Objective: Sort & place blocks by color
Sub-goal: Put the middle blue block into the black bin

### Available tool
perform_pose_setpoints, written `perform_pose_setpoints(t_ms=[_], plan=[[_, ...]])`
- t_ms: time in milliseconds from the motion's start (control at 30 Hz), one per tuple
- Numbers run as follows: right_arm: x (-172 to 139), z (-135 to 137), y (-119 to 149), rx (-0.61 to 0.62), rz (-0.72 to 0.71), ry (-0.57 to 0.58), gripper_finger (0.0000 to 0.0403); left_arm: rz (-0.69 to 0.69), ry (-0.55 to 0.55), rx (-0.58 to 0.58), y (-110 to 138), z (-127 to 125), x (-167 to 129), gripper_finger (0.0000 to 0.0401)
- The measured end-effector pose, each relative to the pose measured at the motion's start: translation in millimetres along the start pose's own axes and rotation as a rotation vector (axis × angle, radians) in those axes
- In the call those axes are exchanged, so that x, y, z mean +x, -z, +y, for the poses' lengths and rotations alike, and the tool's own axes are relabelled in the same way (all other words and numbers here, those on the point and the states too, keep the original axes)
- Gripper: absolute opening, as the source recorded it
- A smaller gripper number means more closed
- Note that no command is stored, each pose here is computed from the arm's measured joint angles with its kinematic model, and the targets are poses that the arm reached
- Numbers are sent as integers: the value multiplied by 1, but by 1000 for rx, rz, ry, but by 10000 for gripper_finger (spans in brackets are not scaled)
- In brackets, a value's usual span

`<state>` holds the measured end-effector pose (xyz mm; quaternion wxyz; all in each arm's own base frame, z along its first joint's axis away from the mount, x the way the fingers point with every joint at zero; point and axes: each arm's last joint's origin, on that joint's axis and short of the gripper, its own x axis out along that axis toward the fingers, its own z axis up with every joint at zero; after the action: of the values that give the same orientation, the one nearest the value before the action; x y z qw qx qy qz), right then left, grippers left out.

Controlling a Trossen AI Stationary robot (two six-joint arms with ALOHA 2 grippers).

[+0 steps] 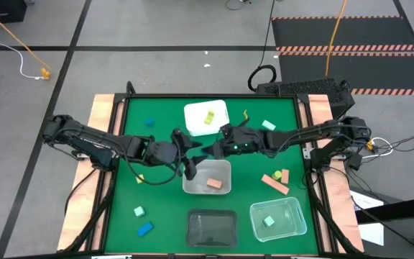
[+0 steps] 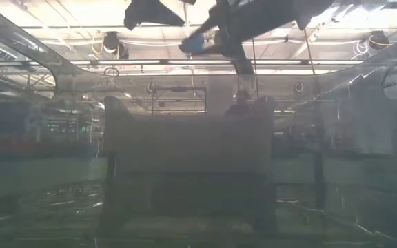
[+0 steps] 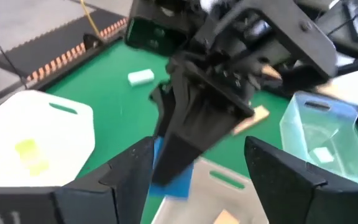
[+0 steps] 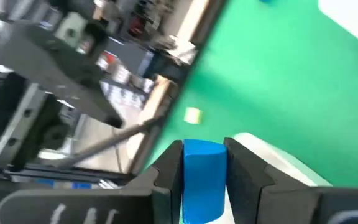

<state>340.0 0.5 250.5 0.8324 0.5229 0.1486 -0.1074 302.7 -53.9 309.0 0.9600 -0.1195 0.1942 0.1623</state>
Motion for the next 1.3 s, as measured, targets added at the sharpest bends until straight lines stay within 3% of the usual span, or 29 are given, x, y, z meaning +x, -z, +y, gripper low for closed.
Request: perform_pose_setpoints(t_ms=[133, 300, 633, 800, 1100, 1300], plan=[[0, -9, 3, 1, 109, 50, 73, 71, -33, -35, 8, 3, 0, 238], [-3, -2, 25, -90, 311, -12, 73, 203, -113, -82, 22, 11, -3, 232], [-13, 21, 81, -276, 489, -129, 76, 503, -419, -224, 53, 35, -22, 216], [-22, 30, 108, -413, 472, -148, 74, 542, -493, -267, 58, 39, -27, 206], [-35, 41, 141, -800, 372, -188, 76, 505, -486, -364, 56, 37, -24, 191], [-42, 47, 154, -977, 328, -234, 76, 486, -495, -424, 55, 37, -24, 191]])
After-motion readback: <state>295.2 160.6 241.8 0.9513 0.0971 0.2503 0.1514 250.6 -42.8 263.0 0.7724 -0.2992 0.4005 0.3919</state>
